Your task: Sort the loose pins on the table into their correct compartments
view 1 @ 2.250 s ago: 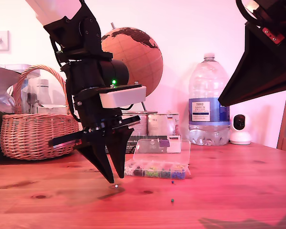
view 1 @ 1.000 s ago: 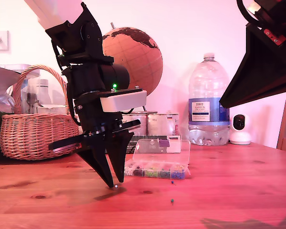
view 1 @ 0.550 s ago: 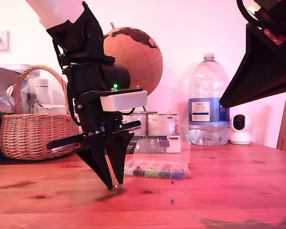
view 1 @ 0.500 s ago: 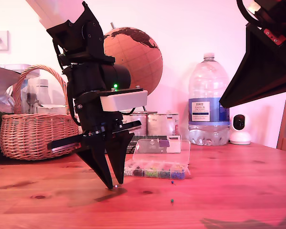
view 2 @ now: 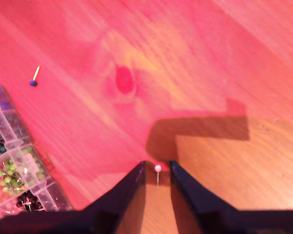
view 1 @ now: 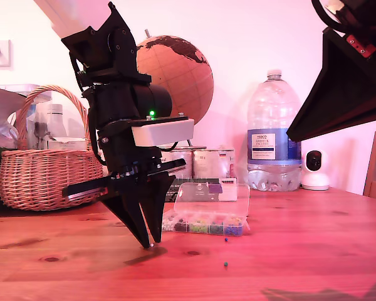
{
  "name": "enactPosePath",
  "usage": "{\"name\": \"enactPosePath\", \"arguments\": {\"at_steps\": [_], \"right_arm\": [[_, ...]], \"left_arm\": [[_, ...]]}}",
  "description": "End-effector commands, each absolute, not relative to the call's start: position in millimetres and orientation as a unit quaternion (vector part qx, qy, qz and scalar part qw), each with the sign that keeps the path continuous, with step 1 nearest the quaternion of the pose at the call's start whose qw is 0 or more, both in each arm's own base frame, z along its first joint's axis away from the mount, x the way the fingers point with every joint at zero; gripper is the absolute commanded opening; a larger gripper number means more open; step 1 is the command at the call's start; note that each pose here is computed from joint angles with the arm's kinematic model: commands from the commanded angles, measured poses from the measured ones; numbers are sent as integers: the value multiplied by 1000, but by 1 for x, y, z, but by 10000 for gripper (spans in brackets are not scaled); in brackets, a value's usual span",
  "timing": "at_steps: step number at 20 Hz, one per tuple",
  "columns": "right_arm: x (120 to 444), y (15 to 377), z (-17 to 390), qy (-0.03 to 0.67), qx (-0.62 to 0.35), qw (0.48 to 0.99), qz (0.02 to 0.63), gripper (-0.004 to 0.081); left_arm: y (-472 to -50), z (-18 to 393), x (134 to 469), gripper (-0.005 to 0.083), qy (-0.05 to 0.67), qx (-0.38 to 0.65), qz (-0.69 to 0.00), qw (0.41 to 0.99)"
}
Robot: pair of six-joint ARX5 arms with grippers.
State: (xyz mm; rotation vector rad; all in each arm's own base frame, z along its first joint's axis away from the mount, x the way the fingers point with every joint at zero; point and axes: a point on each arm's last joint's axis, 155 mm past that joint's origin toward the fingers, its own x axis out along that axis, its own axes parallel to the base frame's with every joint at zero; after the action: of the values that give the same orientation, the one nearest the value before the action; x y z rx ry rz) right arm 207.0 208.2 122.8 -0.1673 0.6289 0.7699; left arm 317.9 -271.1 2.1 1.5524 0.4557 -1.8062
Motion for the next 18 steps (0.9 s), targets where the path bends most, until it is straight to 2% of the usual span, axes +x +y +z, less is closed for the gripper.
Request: {"name": "enactPosePath", "arguments": {"at_steps": [1, 11, 18], "right_arm": [[210, 211, 130, 294, -77, 878, 371, -13], [210, 211, 130, 294, -77, 878, 371, -13], [210, 211, 130, 294, -77, 878, 371, -13]], "left_arm": [[-268, -24, 308, 124, 198, 586, -713, 330], [-262, -32, 309, 6, 212, 594, -707, 321], [-260, -33, 312, -20, 215, 601, -701, 318]]}}
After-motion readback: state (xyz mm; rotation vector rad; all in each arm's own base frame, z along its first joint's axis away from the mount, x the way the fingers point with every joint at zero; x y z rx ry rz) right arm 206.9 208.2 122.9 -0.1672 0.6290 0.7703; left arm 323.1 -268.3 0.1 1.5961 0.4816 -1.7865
